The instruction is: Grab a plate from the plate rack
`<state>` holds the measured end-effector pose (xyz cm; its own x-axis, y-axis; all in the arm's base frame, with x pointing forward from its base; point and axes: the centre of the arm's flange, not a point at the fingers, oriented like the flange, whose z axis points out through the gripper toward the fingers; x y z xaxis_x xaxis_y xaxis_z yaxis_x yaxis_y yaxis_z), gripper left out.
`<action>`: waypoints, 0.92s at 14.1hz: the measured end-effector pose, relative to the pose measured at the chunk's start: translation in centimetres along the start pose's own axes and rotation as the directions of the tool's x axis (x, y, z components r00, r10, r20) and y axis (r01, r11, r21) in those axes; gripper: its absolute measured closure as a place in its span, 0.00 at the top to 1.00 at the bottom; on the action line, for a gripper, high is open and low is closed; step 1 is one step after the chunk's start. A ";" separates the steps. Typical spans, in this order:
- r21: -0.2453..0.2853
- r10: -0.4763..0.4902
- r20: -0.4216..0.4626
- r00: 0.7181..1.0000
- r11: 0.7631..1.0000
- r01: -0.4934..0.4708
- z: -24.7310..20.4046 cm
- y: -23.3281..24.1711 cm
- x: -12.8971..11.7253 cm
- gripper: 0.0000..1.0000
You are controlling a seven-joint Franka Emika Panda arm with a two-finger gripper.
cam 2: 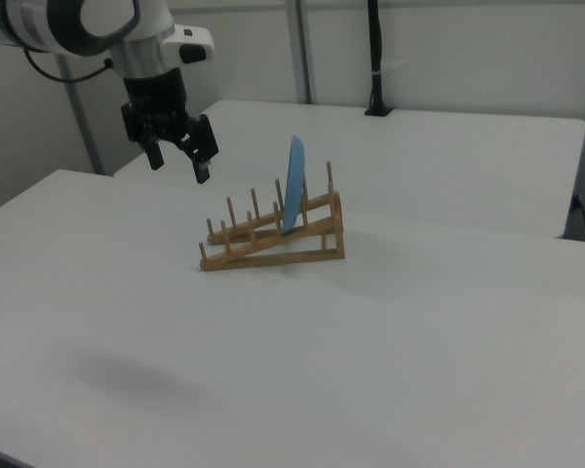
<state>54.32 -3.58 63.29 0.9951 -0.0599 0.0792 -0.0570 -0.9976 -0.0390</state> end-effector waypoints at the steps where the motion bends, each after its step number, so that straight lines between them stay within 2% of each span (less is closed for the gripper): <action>1: 0.000 0.000 0.000 1.000 1.000 0.000 0.0 0.0 0.0 1.00; 9: 0.000 -0.009 0.005 1.000 1.000 0.009 0.2 0.0 0.0 1.00; 13: 0.001 -0.112 0.011 0.994 0.994 0.112 0.6 0.2 0.2 1.00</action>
<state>54.53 -3.73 62.71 0.9960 0.0524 0.0722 0.0548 -0.9980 -0.0308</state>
